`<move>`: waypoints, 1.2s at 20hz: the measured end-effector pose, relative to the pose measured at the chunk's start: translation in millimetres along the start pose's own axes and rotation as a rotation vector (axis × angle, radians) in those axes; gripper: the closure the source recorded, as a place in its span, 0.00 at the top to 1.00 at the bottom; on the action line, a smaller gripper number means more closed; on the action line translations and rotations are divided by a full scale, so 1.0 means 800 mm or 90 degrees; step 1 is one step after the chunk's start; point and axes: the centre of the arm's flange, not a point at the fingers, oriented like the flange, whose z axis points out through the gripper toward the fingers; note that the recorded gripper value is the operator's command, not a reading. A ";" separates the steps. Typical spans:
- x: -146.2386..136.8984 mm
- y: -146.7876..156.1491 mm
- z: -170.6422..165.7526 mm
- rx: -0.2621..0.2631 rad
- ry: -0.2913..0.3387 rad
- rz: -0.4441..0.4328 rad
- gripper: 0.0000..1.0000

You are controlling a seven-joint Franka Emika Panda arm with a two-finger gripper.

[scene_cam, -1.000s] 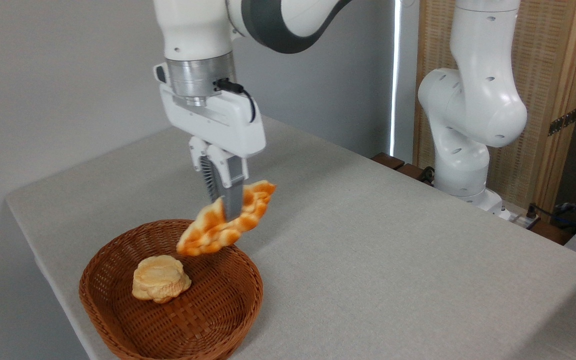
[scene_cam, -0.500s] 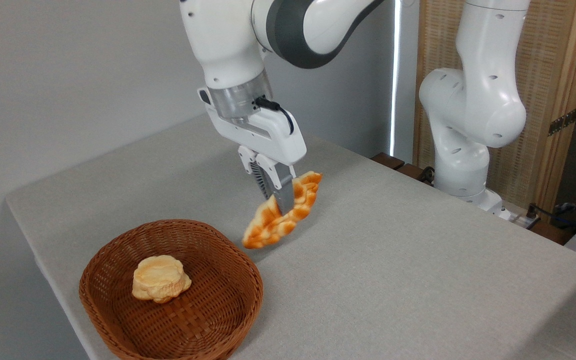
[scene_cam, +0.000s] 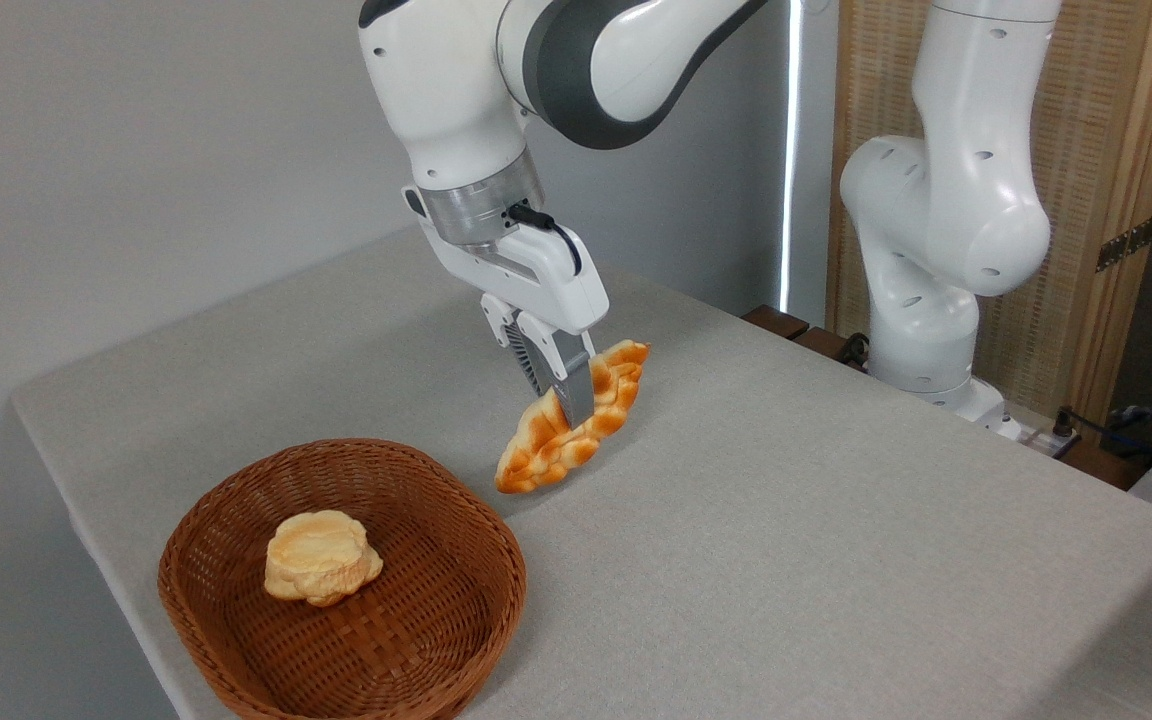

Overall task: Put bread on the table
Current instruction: 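Lower the held roll onto the table beside the basket, then open the gripper and raise it away from the roll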

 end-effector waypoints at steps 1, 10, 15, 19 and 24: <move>0.000 0.001 0.000 0.000 0.000 0.001 1.00; 0.002 0.000 -0.001 0.004 0.006 0.001 1.00; 0.007 -0.004 -0.013 0.022 0.033 0.000 1.00; 0.015 -0.011 -0.040 0.053 0.081 -0.001 1.00; 0.021 -0.018 -0.060 0.083 0.127 -0.003 1.00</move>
